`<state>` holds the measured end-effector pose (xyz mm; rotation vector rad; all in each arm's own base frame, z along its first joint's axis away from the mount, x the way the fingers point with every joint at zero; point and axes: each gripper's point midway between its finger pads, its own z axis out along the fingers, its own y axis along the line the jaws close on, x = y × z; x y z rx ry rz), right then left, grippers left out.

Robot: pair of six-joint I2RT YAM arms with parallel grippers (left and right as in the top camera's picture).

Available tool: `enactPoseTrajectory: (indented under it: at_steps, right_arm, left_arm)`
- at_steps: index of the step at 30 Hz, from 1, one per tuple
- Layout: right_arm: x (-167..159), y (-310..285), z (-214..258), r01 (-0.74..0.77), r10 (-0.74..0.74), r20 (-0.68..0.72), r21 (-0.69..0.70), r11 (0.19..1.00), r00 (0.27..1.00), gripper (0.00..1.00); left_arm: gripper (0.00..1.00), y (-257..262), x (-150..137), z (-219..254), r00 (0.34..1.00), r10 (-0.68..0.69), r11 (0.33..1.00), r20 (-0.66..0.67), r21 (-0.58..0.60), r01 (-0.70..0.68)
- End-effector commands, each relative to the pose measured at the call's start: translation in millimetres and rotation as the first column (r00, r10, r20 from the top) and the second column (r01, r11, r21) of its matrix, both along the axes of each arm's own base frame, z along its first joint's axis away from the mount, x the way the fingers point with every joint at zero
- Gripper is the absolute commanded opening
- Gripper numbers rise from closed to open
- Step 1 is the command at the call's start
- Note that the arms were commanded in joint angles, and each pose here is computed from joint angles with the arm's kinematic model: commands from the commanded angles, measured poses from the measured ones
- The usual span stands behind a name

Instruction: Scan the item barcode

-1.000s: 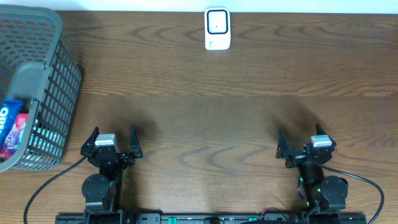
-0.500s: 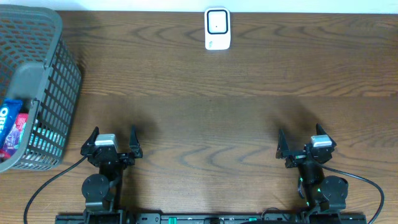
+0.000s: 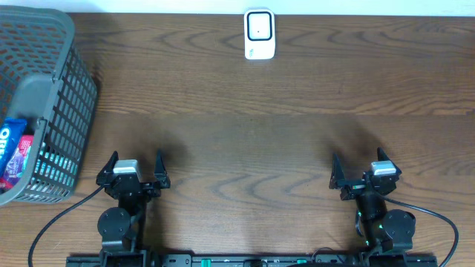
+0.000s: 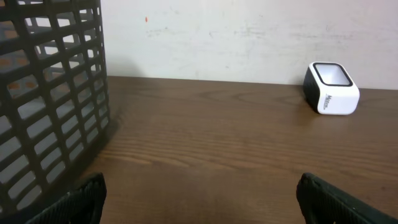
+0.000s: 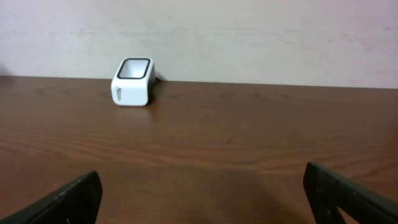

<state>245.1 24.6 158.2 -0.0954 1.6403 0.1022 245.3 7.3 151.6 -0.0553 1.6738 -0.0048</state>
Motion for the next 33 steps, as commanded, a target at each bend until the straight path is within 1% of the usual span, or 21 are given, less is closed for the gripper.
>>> enactPoseTrajectory:
  at_steps: [1, 17, 19, 22, 25, 27, 30, 33]
  right_arm:
    - [0.0, 0.6, -1.8, -0.005, 0.005, -0.004, -0.011, 1.000, 1.000, 0.99]
    - [0.0, 0.6, -1.8, -0.005, 0.005, -0.004, -0.011, 1.000, 1.000, 0.99]
    - [0.0, 0.6, -1.8, -0.005, 0.005, -0.004, -0.011, 1.000, 1.000, 0.99]
    - [0.0, 0.6, -1.8, -0.005, 0.005, -0.004, -0.011, 1.000, 1.000, 0.99]
    - [0.0, 0.6, -1.8, -0.005, 0.005, -0.004, -0.011, 1.000, 1.000, 0.99]
    - [0.0, 0.6, -1.8, -0.005, 0.005, -0.004, -0.011, 1.000, 1.000, 0.99]
    - [0.0, 0.6, -1.8, -0.005, 0.005, -0.004, -0.011, 1.000, 1.000, 0.99]
    - [0.0, 0.6, -1.8, -0.005, 0.005, -0.004, -0.011, 1.000, 1.000, 0.99]
  left_arm:
    - [0.98, -1.8, -1.3, -14.2, 0.999, -0.013, 1.000, -0.048, 0.010, 0.014]
    - [0.98, -2.0, -1.0, -12.2, 0.999, -0.014, 1.000, -0.040, 0.009, 0.015]
    - [0.98, -1.9, -0.4, -7.8, 1.000, -0.009, 0.999, -0.021, -0.037, 0.009]
    - [0.98, -2.0, 0.5, 4.5, 1.000, 0.004, 0.986, 0.028, -0.167, 0.000]
    - [0.98, -2.0, 0.1, 19.8, 0.997, 0.013, 0.969, 0.074, -0.246, 0.005]
    - [0.98, -2.0, -1.0, 30.1, 0.995, 0.016, 0.964, 0.099, -0.267, 0.011]
    - [0.98, -3.0, -3.6, 47.9, 0.991, 0.011, 0.963, 0.136, -0.268, 0.027]
    - [0.98, -5.6, -11.4, 84.2, 0.978, -0.003, 0.963, 0.210, -0.262, 0.059]
